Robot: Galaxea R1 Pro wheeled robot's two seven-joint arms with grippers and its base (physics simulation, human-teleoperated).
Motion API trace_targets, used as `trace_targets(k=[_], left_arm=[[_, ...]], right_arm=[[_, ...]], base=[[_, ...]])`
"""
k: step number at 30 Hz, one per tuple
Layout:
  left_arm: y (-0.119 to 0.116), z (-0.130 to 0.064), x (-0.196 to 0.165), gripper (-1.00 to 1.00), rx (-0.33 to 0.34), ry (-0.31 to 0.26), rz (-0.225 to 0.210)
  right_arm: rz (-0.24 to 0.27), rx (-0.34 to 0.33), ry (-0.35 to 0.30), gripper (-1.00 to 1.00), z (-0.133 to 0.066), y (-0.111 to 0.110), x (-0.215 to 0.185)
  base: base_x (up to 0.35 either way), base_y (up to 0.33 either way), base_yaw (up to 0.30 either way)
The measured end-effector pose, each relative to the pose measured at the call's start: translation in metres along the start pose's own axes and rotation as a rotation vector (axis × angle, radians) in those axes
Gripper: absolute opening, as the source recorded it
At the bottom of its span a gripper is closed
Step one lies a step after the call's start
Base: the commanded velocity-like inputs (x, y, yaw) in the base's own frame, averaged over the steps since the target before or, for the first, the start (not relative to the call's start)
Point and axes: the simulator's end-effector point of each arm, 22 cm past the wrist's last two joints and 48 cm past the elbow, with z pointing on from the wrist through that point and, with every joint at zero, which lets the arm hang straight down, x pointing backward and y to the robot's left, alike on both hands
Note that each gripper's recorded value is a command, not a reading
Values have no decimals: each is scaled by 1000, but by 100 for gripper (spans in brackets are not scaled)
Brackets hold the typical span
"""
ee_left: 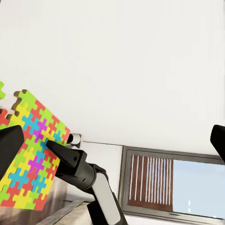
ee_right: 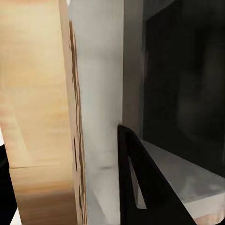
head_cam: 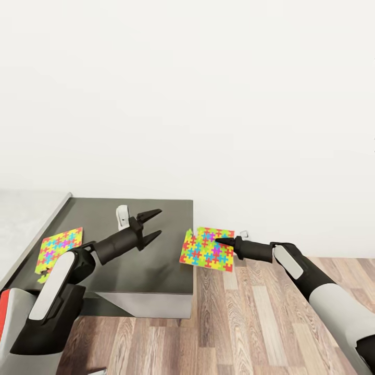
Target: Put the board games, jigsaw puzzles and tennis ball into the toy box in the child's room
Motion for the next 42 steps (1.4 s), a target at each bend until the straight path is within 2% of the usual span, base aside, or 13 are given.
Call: trace_targets(k=[6, 16, 28, 42], left_arm=[[-7, -3, 1, 100, 1, -2, -3], [-23, -7, 2, 100, 4, -5, 0], [-48, -13, 5, 100, 15, -8, 12], [-76, -21, 8, 100, 30, -12, 28]], right_arm=[[-16, -8, -4, -100, -4, 12, -3], [-86, -29, -2, -100, -17, 49, -13], [-115, -41, 21, -100, -31, 83, -11], [-174, -35, 21, -100, -59, 118, -20]], base=[[0, 0, 0], [0, 0, 0], [0, 0, 0], [0, 0, 0]])
